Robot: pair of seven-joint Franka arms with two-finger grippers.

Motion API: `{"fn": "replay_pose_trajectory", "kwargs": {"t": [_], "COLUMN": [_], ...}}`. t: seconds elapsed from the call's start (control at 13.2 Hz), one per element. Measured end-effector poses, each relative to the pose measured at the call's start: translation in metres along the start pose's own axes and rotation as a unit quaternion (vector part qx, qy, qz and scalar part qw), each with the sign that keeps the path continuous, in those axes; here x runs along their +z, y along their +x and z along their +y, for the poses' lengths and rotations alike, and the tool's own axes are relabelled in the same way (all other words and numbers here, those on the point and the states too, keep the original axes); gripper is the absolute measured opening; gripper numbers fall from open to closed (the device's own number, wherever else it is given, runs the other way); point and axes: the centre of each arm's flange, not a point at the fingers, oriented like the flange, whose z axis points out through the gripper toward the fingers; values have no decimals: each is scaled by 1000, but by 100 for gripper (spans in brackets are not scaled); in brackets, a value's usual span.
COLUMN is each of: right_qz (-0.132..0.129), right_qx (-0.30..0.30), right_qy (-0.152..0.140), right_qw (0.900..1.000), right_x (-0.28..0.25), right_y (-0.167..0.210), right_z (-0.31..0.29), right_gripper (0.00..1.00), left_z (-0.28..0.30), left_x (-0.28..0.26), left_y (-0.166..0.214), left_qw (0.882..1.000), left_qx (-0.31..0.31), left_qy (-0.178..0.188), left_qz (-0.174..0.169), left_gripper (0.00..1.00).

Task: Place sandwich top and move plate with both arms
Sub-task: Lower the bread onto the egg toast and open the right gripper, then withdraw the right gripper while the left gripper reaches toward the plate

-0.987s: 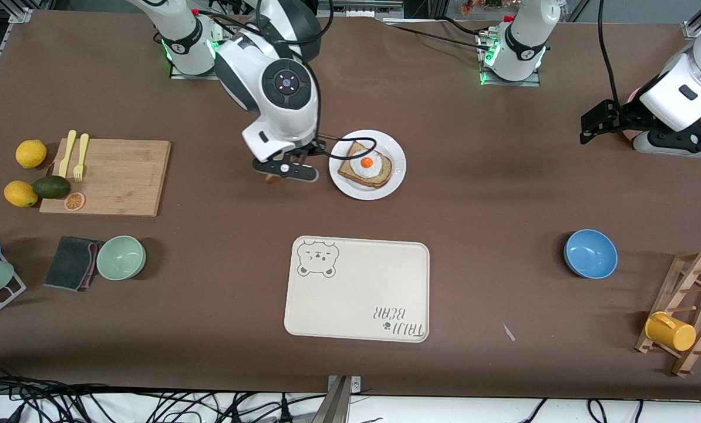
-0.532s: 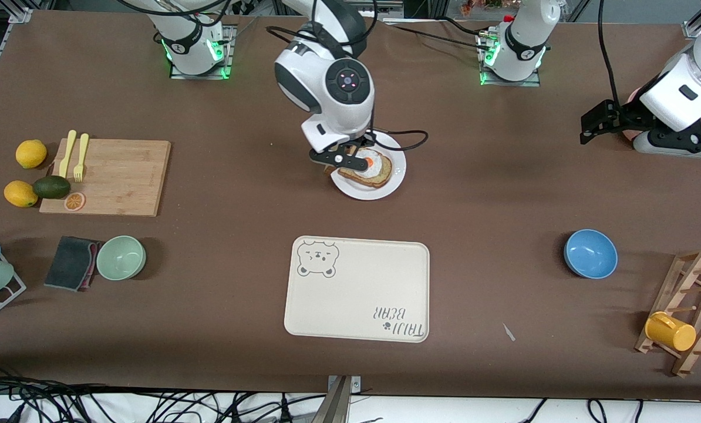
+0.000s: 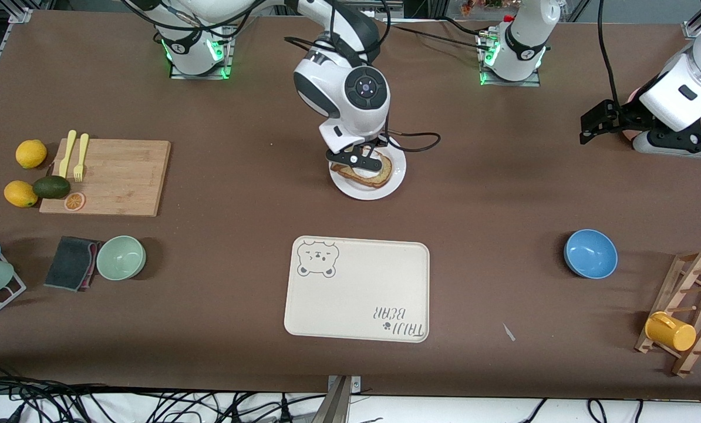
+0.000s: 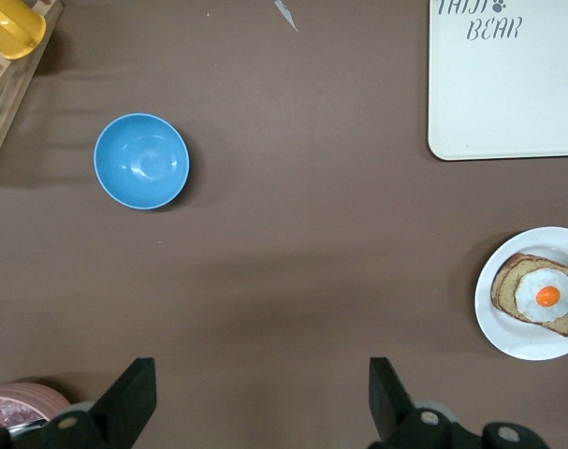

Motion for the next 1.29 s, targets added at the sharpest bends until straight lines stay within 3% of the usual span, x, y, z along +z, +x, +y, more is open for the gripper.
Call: {"fn": "replay_pose_trajectory", "kwargs": {"t": [0.84,1.06,1.29], "right_qz": [-9,-8,-6], "right_qx": [4,4,5], "right_qy": [-3,-2,5], "right_qw": [1000,1000,1000], "right_x": [27,26,23], "right_y": [-6,-7,-6], "right_z": [-11,-13,-15], "right_gripper": [9,35,67], "left_z": [0,0,0], "left_x": [0,0,0], "left_y": [0,0,0], "left_qw": [1000,1000,1000], "left_qx": [0,0,0], "left_qy": [0,0,0], "left_qz": [0,0,0], "left_gripper": [100,100,100]}}
